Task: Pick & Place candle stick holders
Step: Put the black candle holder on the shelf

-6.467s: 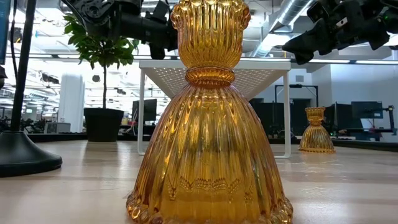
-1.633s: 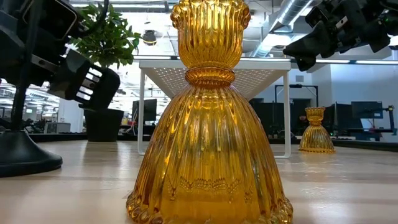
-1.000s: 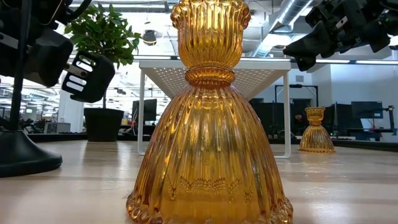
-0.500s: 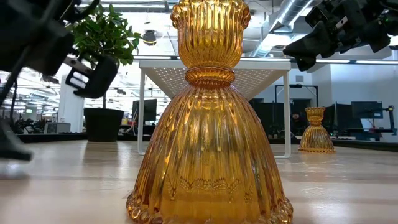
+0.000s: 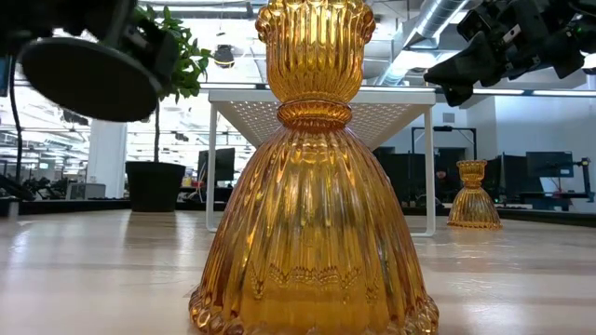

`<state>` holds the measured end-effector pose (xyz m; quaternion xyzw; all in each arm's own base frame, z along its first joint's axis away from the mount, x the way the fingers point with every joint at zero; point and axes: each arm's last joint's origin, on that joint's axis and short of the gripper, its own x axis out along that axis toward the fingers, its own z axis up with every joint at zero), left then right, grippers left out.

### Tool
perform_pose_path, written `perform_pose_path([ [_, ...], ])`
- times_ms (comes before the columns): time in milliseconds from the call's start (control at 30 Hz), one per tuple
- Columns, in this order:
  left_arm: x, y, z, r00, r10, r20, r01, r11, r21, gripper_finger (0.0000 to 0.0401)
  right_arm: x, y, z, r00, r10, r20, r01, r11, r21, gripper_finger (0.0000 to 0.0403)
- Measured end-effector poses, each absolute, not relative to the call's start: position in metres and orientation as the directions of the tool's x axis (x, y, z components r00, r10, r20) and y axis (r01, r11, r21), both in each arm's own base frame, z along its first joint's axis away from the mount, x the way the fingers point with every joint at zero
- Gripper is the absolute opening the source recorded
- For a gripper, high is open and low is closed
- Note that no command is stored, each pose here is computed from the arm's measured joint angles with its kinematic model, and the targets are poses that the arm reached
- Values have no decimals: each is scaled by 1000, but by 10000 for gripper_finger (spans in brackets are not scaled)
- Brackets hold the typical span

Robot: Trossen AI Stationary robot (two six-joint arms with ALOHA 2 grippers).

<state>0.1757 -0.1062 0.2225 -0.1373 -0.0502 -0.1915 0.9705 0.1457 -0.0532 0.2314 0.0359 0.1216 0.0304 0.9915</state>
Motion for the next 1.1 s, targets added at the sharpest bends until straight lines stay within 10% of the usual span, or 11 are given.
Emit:
perform_pose_path([
  [500, 226, -78, 325, 999, -1, 35, 3, 998, -71, 14, 145, -53, 230, 965, 71, -254, -51, 995, 84, 54],
  [1100, 314, 12, 339, 932, 363, -16, -363, 931, -24, 14, 143, -52, 222, 942, 81, -326, -51, 994, 99, 54],
])
